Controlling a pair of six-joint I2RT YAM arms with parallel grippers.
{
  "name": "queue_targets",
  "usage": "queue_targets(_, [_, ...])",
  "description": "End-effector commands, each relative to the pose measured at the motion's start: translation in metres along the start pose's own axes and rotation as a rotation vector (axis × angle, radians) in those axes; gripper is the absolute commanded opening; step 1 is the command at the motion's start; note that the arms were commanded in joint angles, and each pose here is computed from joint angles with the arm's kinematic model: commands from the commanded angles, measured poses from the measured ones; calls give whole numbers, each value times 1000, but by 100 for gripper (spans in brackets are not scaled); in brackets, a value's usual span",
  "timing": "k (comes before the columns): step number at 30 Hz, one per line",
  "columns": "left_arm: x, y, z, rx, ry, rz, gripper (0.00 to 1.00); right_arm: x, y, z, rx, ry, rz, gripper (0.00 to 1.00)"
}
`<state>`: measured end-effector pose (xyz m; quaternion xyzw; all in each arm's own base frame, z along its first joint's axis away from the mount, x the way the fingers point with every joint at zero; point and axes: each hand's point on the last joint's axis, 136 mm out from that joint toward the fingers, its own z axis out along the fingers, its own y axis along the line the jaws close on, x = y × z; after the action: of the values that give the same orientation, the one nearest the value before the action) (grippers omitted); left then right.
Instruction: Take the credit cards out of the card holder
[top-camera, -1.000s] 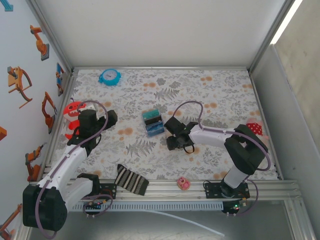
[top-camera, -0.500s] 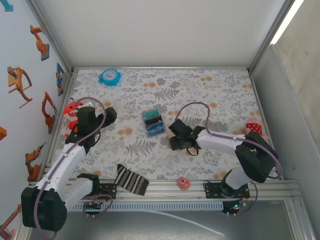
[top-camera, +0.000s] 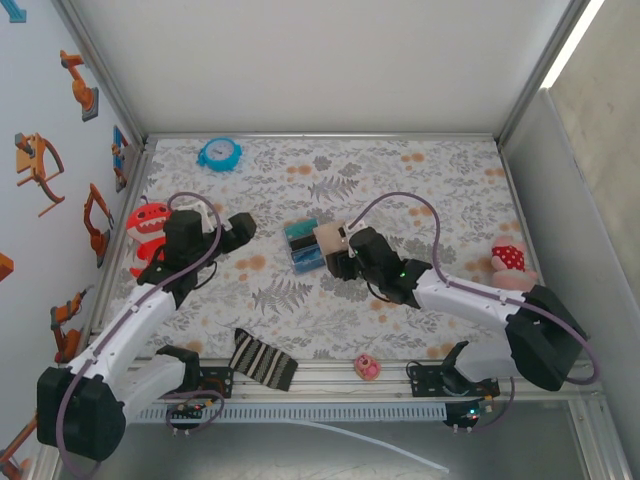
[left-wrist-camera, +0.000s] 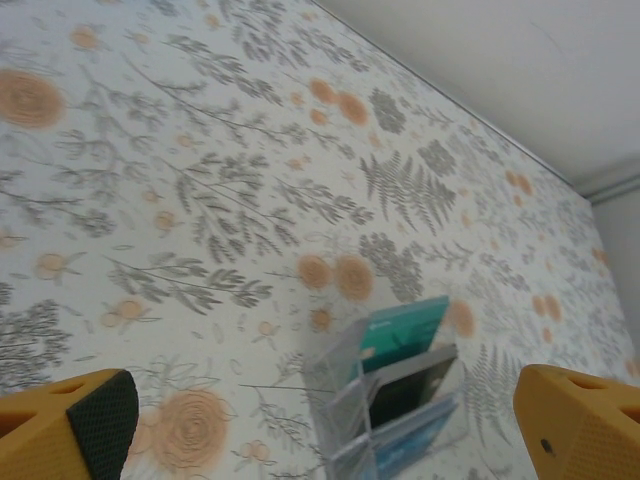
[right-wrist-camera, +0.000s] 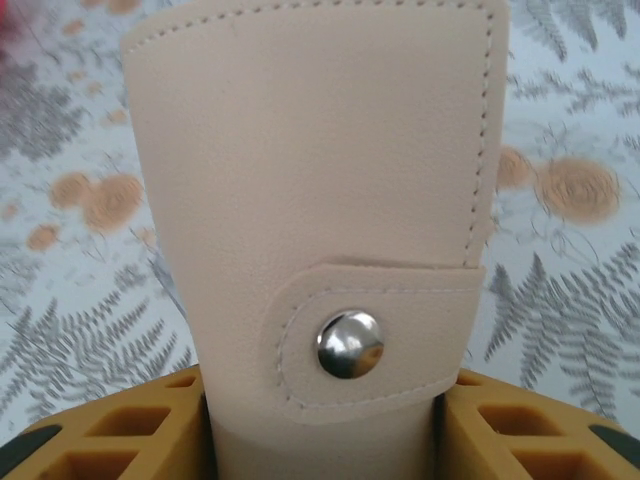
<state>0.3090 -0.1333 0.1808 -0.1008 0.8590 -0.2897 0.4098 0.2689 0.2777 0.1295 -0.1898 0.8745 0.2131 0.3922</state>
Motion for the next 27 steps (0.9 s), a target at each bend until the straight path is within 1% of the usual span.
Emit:
queue_targets(1, [-4, -53, -2, 197, 22, 60, 97, -54, 32, -5, -122, -198, -18, 39])
queue_targets(3, [1, -71, -2, 266, 42, 93, 97, -66, 40, -5, -155, -239, -20, 39])
queue_targets(8, [14, -106, -4, 403, 75, 154, 97, -82, 55, -3, -212, -288, -35, 39])
queue_targets(12, [22, -122, 1, 447, 95, 177, 97, -89, 67, -5, -257, -313, -41, 39])
queue_targets(16, [25, -133, 11, 483, 106, 151, 97, -90, 74, -7, -277, -321, -52, 38])
queue_targets(20, [27, -146, 18, 526, 124, 147, 100, -88, 78, -8, -285, -318, -60, 38])
queue_targets(23, [30, -150, 21, 535, 138, 149, 94, -87, 79, -9, -286, -318, -67, 38])
queue_targets(27, [31, -151, 23, 539, 142, 140, 83, -88, 81, -11, -286, -325, -76, 38])
